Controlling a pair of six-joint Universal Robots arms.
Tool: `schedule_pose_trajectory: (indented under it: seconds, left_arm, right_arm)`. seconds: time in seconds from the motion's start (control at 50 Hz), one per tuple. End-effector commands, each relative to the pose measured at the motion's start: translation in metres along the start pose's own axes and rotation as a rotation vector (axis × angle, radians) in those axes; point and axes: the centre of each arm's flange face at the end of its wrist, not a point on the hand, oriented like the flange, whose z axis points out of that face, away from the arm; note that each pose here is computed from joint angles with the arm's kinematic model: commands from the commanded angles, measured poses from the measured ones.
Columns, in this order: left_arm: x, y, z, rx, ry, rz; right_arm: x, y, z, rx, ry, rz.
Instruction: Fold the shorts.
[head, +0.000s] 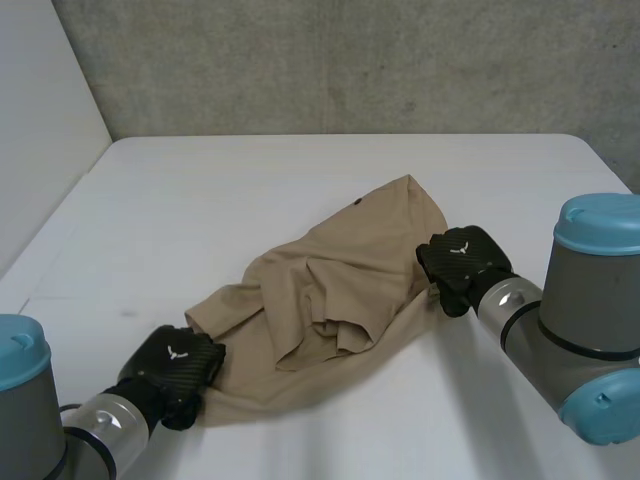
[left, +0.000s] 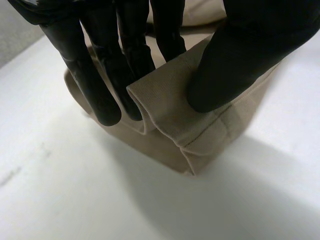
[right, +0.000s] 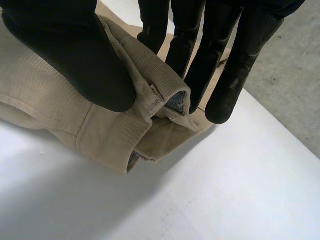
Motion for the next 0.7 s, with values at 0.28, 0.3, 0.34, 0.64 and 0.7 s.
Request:
schedule_pose_trajectory:
  seconds: [0.28, 0.3, 0.34, 0.64, 0.7]
  left_arm:
    - [-0.059, -0.193, -0.125, 0.773, -0.340, 0.065]
    - [-0.060, -0.195, -0.125, 0.770, -0.341, 0.063]
    - [-0.063, -0.195, -0.114, 0.720, -0.329, 0.060]
    - [-0.058, -0.166, 0.021, 0.392, -0.195, 0.050]
    - [-0.078, -0.191, 0.038, 0.454, -0.254, 0.041]
  right_arm:
    - [0.067, -0.160, -0.124, 0.301, 0.173, -0.165]
    - [0.071, -0.164, -0.128, 0.292, 0.177, -0.171]
    - [0.073, -0.165, -0.128, 0.271, 0.174, -0.181]
    - [0.071, -0.120, -0.015, 0.089, 0.133, -0.203]
    - [0.082, -0.136, -0.001, 0.189, 0.216, -0.166]
